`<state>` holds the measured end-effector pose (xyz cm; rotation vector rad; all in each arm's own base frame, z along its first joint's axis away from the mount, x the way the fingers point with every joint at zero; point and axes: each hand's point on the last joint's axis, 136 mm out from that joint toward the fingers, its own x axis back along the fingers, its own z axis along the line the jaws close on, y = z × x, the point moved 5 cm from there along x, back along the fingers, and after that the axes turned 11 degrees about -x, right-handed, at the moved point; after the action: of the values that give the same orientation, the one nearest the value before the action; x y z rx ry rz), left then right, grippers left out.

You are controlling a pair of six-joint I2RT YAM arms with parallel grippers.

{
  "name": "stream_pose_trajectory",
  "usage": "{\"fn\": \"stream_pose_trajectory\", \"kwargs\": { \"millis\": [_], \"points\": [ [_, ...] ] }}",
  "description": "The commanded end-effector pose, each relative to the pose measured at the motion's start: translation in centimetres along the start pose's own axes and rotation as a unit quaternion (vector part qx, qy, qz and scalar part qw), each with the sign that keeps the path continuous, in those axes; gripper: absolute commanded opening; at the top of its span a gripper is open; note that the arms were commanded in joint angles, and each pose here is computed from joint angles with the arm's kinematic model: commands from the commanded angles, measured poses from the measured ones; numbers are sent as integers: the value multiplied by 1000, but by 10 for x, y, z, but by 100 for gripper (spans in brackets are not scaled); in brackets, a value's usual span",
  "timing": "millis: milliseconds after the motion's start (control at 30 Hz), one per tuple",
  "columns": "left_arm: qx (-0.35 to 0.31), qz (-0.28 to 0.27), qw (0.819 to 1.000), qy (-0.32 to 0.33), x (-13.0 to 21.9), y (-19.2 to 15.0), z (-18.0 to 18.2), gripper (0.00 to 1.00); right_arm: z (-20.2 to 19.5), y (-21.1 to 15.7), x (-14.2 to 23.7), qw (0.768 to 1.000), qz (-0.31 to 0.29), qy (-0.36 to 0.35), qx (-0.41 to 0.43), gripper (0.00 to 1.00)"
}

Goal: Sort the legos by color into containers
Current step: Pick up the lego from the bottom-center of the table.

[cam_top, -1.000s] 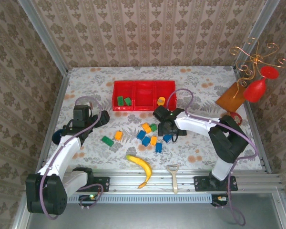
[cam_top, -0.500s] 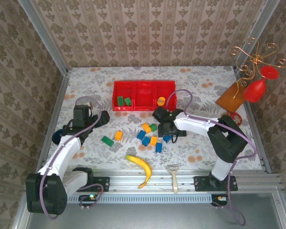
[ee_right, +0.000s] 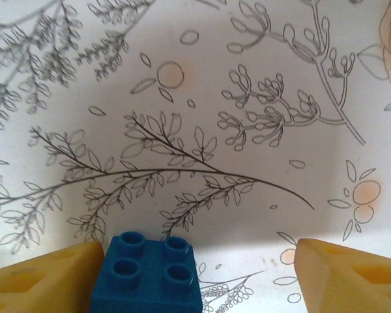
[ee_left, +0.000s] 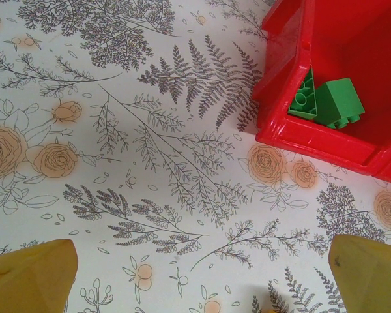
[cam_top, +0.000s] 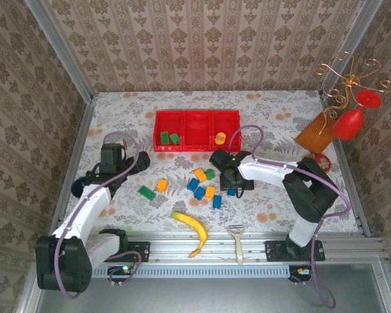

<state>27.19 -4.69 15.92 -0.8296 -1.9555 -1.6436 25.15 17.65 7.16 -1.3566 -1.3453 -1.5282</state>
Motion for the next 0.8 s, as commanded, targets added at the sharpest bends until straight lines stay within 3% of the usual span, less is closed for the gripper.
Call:
{"fn": "stream_pose_trajectory", "kwargs": {
  "millis": [0,367,767],
  "points": [
    [9,-3,1000,0,-1,-1,2,100,-4,-9,1,1000,17,1,-5,75],
    [10,-3,1000,-3,-1,0,1,100,10,-9,-6,999,32,23,-1,62],
    [11,-4,1000,-4,-2,2,1,100,14,-12,-9,999,39,33,0,40]
  ]
}}
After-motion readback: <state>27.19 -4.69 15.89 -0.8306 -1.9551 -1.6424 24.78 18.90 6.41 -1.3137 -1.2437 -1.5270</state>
